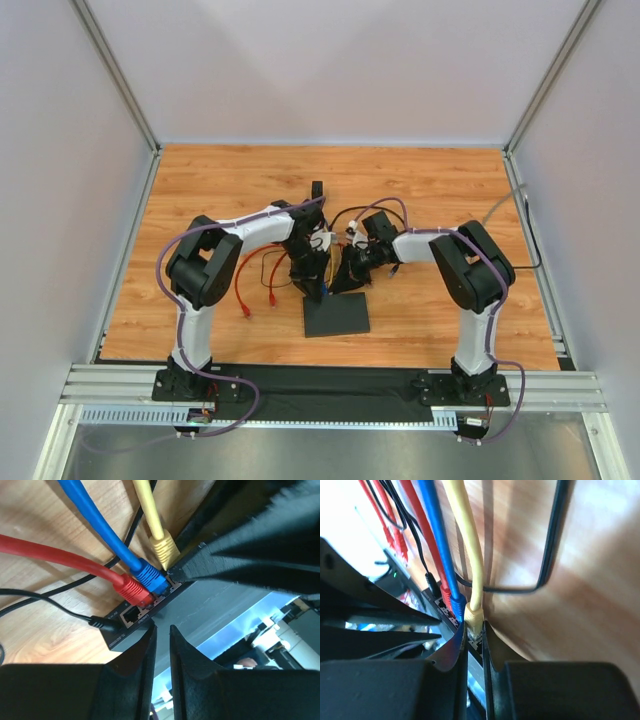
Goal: Pull the plug from the switch port
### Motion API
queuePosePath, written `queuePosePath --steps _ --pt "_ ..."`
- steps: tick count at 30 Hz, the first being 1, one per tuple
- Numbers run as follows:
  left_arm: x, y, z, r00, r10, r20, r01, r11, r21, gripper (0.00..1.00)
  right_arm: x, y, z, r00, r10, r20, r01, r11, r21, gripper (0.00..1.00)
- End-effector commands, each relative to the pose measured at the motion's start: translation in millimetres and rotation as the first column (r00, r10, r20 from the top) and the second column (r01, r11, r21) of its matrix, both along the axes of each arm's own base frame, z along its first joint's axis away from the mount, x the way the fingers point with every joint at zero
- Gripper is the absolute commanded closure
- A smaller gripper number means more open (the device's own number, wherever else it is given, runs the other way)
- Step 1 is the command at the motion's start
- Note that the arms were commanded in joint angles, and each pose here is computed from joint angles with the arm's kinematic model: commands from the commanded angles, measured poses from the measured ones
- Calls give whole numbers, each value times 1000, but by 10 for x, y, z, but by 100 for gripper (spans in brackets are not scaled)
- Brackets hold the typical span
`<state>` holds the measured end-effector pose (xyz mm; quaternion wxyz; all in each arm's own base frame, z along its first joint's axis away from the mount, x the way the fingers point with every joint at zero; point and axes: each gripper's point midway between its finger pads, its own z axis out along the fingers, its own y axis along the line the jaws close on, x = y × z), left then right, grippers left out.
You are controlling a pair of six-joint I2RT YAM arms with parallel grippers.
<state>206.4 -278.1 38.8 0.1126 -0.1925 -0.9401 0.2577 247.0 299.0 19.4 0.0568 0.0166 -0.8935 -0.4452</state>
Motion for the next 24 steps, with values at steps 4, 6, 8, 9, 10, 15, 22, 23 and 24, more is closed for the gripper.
queuePosePath --steps 4,6,8,9,10,15,22,23,24 --pt "-58 254 -423 1000 -7 0 7 985 170 75 579 -16 337 934 -222 279 238 971 -27 100" --pt "-73 297 -452 1000 -12 -1 12 983 185 75 648 -71 334 917 -237 320 269 961 -61 100" --pt "-84 327 -458 1000 -15 7 14 981 196 75 722 -138 352 902 -229 365 284 953 -105 100" --pt "-92 333 -458 1000 -15 7 14 981 196 75 759 -148 394 896 -216 388 278 954 -111 100" --pt "-89 340 -446 1000 -15 12 13 981 194 75 730 -171 417 902 -191 387 260 956 -135 100" --pt "-74 330 -351 997 -41 58 31 987 156 75 803 -273 1009 879 -138 456 241 955 -174 100" --pt "55 209 -19 983 -57 173 48 997 55 74 726 -1474 1666 830 -10 558 415 681 -604 100" --pt "48 209 -32 984 -58 171 50 997 53 74 780 -1675 1765 814 -17 581 460 630 -626 100" --pt "39 206 -49 985 -57 160 49 997 51 74 804 -1837 1876 795 -21 606 503 583 -639 100"
